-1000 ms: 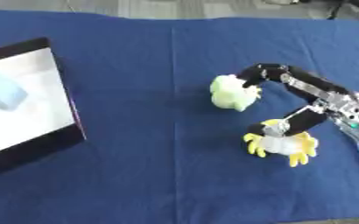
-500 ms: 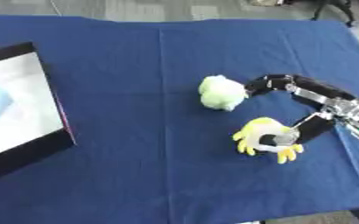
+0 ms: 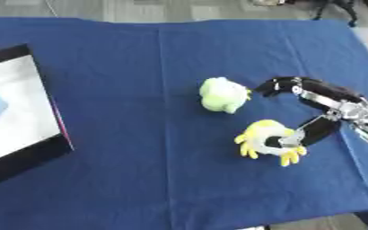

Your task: Pick up the objects with one hand, pass them to the other hand, and then place them into the box on the other side of the table.

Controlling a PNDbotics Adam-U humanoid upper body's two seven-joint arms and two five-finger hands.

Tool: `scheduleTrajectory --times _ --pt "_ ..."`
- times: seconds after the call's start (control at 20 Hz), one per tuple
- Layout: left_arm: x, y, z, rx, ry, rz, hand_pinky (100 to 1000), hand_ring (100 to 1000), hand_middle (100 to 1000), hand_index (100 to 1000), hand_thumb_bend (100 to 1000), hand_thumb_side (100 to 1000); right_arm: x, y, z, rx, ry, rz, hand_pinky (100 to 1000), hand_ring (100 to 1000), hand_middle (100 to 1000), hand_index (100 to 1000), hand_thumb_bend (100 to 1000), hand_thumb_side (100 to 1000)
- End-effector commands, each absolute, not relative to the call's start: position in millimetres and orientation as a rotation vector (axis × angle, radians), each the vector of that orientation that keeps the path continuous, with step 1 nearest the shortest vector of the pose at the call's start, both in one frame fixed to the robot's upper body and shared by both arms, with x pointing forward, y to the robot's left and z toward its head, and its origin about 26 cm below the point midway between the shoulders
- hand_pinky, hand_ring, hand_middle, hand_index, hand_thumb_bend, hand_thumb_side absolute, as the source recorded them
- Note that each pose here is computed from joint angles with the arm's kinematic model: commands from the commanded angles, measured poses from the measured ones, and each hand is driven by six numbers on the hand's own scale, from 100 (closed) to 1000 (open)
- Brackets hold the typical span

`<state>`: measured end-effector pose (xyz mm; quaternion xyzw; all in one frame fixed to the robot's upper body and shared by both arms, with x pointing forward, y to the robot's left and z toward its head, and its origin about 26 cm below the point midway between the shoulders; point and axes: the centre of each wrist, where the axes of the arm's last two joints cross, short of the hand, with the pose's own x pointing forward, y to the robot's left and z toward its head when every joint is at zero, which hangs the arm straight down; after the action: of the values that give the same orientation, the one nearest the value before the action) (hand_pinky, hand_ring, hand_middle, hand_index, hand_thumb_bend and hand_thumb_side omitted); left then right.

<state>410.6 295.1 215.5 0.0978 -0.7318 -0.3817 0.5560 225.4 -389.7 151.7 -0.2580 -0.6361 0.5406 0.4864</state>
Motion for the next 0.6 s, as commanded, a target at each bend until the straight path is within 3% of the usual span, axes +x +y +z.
scheduleTrajectory --times 0.05,0.6 --pt "410 299 228 0.266 -1.744 -0.912 1000 800 701 687 100 566 226 -391 162 -0.72 -1.491 1.355 821 820 841 893 570 465" --pt "410 299 227 0.261 -1.738 -0.896 1000 797 692 679 100 576 218 -385 142 -0.796 -1.291 1.425 841 839 837 885 575 546"
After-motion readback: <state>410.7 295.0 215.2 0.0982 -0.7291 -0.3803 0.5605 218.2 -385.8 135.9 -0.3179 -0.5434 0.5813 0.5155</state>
